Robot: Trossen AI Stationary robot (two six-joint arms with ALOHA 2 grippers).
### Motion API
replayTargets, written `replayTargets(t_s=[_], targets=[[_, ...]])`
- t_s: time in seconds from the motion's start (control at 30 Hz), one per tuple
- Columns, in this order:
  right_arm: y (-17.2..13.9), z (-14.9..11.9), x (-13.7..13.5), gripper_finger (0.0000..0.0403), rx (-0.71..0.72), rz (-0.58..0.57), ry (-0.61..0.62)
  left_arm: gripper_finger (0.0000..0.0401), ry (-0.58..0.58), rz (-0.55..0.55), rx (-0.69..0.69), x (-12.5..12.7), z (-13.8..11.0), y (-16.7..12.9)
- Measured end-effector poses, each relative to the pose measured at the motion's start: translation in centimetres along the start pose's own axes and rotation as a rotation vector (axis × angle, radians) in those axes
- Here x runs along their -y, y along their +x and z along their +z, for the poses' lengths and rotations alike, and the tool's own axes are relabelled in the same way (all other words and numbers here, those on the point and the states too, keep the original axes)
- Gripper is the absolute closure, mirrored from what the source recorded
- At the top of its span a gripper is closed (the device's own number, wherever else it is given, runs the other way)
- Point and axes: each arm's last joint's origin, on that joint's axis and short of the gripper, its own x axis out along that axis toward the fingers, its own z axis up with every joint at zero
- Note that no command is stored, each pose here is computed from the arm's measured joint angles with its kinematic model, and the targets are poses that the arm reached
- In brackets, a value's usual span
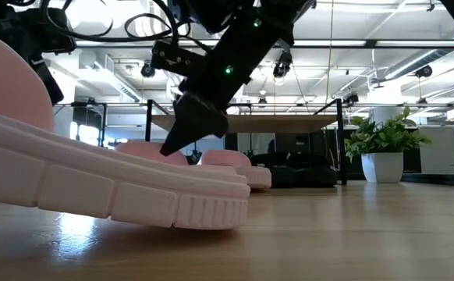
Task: Pick and place slides into the shelf
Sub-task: Put the pink slipper on the shelf
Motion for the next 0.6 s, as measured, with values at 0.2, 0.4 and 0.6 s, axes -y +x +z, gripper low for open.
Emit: replayTargets(t_s=[0.2,0.4,0.6], targets=[[-0.9,1.0,0.6,0.0389,-0.034,0.012,0.049,0.0365,0.000,0.006,-0.008,-0.1,-0.1,0.0],[-6.5,4.7,3.9,0.0393,0.076,-0.139,0.178,0.0365,0.000,0.009,-0.012,-0.1,-0.1,0.0],[-12.4,5.8,8.6,0.0394,0.006,-0.487,0.219,0.0365,0.000,0.008,-0.010,-0.1,-0.1,0.0]])
